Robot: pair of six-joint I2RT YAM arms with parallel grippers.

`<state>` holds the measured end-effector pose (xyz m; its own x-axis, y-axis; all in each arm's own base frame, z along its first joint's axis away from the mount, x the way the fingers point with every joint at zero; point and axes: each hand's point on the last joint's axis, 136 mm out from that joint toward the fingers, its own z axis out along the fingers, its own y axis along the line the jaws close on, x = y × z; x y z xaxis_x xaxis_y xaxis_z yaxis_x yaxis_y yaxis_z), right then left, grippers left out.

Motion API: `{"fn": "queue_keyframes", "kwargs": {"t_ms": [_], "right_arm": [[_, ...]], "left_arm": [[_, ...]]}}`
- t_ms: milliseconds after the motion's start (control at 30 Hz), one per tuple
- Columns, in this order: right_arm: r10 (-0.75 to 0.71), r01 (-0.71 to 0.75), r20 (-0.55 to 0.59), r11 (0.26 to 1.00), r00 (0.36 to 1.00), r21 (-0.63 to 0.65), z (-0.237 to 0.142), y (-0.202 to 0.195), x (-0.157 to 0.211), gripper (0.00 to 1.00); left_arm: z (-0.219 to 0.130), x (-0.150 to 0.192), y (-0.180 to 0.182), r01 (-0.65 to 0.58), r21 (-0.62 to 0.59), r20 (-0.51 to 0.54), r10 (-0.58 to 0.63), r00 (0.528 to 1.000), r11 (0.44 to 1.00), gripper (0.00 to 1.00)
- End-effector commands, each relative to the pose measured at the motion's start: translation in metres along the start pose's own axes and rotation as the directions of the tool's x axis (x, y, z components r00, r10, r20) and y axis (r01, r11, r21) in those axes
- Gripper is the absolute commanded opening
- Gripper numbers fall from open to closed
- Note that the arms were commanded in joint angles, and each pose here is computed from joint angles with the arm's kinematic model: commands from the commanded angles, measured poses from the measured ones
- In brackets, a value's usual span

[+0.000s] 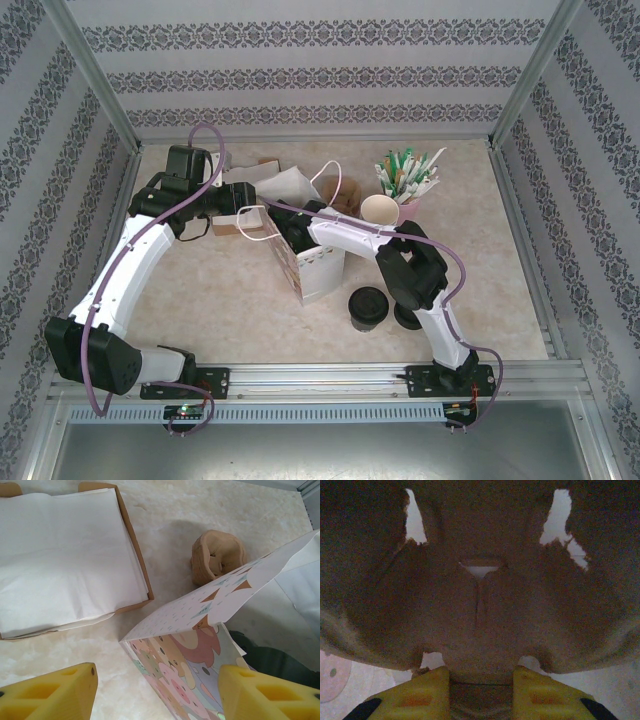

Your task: Pack the takeout coffee

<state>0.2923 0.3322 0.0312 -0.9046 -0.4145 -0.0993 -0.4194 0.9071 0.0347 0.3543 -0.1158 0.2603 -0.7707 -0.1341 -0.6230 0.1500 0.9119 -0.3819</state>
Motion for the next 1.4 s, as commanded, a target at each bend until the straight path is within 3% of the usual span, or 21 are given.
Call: {"fn": "queue_keyframes", "kwargs": {"t_ms": [0,400,867,1367], "right_arm": [[0.017,-0.014,-0.089,0.999,0.996,0.04,0.03,-0.009,0.02,0.3],[0.023,-0.019,-0.095,0.999,0.995,0.047,0.037,-0.007,0.024,0.32],[0.074,-0.075,0.099,0.997,0.992,0.005,-0.046,-0.001,-0.015,0.6],[0.103,-0.092,0.228,0.994,0.968,-0.055,-0.123,0.005,-0.032,0.65]], "left_arm": [[-0.005,-0.007,-0.007,-0.003,0.036,0.035,0.001,0.999,0.999,0.66],[-0.005,-0.007,-0.007,-0.003,0.035,0.033,0.002,0.999,0.999,0.66],[-0.005,-0.006,-0.006,-0.003,0.033,0.032,0.002,0.999,0.999,0.64],[-0.008,-0.008,-0.003,-0.005,0.012,0.045,0.004,0.999,1.0,0.64]]}}
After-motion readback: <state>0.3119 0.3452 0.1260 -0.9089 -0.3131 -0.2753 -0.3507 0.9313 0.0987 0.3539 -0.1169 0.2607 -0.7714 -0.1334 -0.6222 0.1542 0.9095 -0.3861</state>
